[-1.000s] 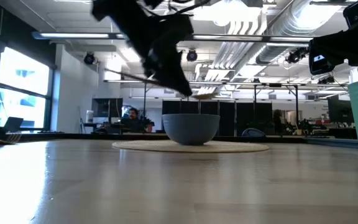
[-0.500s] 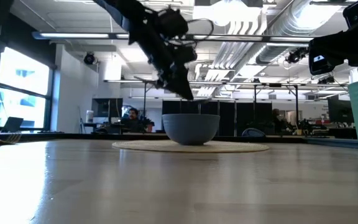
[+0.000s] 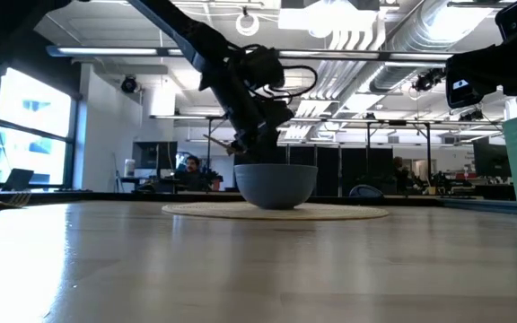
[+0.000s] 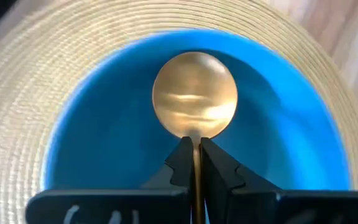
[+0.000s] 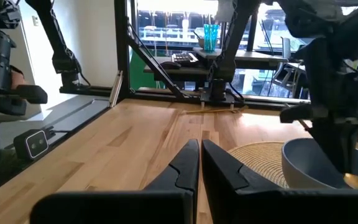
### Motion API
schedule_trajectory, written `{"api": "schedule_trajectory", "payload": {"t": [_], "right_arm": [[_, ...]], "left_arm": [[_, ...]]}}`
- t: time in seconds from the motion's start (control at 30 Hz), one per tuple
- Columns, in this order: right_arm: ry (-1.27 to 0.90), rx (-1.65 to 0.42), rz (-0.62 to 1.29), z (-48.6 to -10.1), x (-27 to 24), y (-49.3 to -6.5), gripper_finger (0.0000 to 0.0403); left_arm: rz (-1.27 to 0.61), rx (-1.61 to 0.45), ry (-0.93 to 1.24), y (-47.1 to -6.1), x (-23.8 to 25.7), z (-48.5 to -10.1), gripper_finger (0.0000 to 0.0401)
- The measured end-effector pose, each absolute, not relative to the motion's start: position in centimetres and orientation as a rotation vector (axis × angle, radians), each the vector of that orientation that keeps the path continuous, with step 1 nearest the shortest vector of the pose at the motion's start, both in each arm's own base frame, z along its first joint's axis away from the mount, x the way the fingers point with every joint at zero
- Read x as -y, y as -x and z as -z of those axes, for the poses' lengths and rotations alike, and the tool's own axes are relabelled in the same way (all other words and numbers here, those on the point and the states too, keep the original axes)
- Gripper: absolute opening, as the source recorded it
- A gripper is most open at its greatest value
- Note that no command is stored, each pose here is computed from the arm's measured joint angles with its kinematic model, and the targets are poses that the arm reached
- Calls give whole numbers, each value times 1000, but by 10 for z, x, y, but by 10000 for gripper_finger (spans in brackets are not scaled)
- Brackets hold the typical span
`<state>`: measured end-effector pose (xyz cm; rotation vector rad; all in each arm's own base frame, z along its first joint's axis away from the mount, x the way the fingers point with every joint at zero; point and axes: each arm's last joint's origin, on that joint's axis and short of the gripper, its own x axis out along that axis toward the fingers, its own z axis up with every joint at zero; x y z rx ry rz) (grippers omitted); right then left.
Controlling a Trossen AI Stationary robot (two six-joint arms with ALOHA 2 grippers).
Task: Pick & Place Utensil
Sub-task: Put the gold spoon into the blue bowl on the brown mat, then put the gold fork into the blue bowl on the brown mat
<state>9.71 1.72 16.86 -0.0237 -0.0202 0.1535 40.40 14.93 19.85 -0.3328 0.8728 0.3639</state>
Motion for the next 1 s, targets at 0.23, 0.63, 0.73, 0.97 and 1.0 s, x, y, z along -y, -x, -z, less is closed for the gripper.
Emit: {"api": "schedule_trajectory", "payload": {"t": [0.23,0.63,0.73,0.97,1.0], "right_arm": [[24,20,-154,-169,-17,-97,12],[24,20,-154,-168,-17,-97,12],[24,20,-154,-169,-17,-97,12],[24,20,-154,-169,-17,-97,12],[24,20,-154,-169,-17,-97,12]], "left_arm": [[-380,-942,332,-417,-153,-197,10],[-371,-986,344,-417,-152,-187,28],[-368,-997,347,-416,-151,-187,42],[-371,-1005,347,-415,-151,-187,47],[-371,-1004,347,-415,-151,-187,47]]}}
